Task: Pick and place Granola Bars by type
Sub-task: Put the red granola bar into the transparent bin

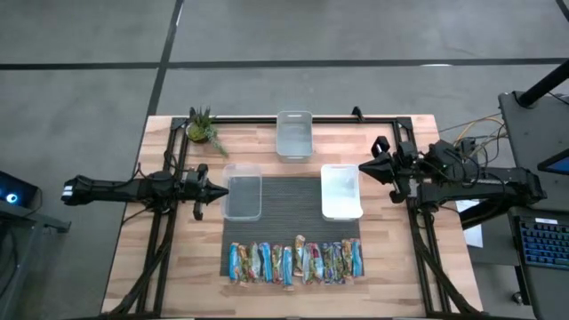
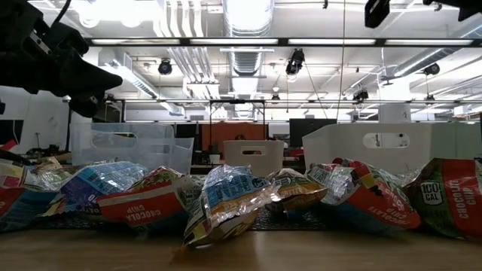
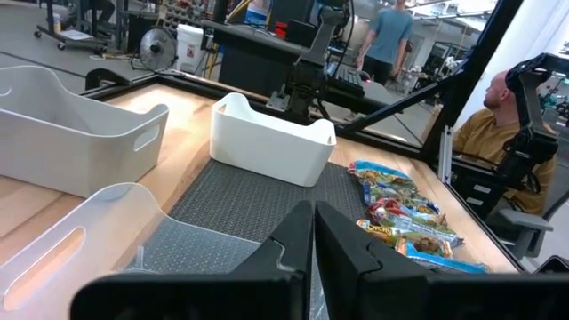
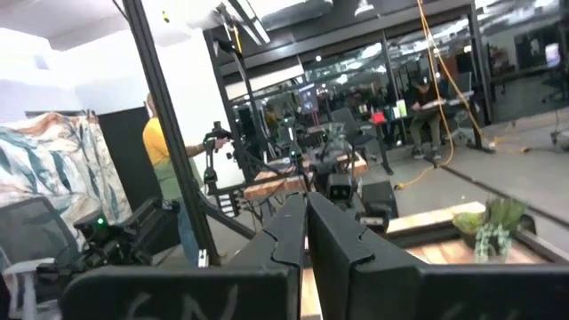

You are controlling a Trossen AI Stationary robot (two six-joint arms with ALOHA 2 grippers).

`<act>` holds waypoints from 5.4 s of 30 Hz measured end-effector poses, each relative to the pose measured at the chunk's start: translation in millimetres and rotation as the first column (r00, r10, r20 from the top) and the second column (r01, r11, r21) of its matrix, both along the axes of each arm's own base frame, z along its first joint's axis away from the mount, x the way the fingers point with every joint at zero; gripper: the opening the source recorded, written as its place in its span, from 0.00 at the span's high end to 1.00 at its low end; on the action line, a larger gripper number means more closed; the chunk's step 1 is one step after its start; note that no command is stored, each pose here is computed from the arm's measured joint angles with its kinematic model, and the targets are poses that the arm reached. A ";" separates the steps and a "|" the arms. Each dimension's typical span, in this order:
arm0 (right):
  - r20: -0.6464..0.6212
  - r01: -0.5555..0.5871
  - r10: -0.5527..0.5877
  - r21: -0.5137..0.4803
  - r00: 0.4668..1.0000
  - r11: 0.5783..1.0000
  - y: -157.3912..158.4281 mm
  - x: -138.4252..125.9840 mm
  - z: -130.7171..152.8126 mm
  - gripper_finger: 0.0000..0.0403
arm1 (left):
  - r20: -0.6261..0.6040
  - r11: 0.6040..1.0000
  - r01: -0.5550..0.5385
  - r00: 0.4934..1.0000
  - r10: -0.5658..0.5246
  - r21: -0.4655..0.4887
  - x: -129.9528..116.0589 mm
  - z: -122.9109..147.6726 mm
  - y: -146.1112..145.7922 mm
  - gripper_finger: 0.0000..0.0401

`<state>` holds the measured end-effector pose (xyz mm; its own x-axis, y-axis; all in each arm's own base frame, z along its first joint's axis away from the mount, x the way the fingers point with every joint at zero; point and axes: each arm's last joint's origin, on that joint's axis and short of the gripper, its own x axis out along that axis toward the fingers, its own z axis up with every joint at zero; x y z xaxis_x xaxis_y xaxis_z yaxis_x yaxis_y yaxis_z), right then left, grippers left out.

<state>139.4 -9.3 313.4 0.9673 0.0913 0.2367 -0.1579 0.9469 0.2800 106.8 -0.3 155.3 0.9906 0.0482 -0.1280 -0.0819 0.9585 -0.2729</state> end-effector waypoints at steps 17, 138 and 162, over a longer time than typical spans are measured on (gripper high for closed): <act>-0.301 0.005 0.007 0.038 0.954 0.999 -0.6 5.6 57.5 0.98 | 0.012 1.000 0.000 1.000 0.000 0.000 0.1 1.1 0.0 1.00; -0.854 -0.529 0.024 -0.300 0.520 0.794 135.2 80.3 29.5 0.98 | -0.001 1.000 0.003 1.000 -0.003 -0.001 0.0 -0.2 0.0 1.00; -0.894 -0.853 0.102 -0.376 0.437 0.361 132.4 68.2 20.3 0.98 | -0.001 1.000 0.002 1.000 -0.002 0.000 0.0 -0.2 0.0 1.00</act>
